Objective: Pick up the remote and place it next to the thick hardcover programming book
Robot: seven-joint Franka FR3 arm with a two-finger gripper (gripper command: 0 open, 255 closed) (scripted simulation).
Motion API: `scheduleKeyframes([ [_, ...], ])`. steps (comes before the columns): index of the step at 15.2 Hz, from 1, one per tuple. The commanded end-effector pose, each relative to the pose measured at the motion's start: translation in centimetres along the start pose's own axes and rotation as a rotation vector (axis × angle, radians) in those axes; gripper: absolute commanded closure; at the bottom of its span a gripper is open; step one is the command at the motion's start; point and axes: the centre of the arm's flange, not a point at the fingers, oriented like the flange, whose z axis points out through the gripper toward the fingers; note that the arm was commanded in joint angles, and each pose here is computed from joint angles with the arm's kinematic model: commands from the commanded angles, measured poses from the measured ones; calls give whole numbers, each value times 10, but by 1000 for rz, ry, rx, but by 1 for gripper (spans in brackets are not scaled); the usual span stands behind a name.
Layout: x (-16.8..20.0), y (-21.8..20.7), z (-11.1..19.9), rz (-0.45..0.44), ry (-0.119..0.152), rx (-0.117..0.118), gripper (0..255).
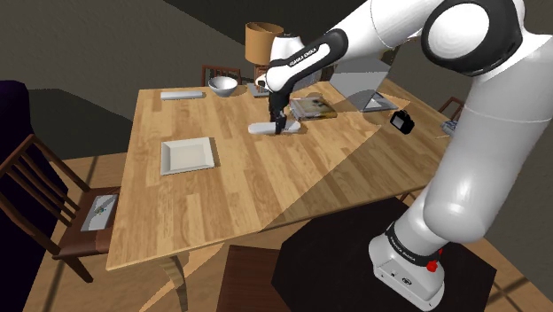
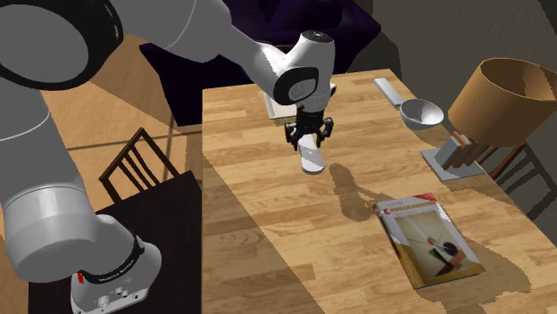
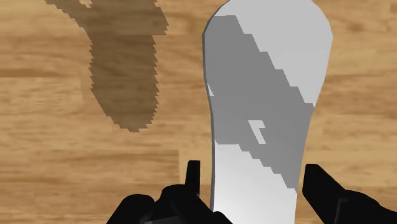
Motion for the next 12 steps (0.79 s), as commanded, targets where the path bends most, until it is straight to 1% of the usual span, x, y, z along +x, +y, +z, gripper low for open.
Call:
scheduleKeyframes([
  [1,-29,-1,2,-1,0,0,255],
  [12,-174,-8,3,-1,0,0,255],
])
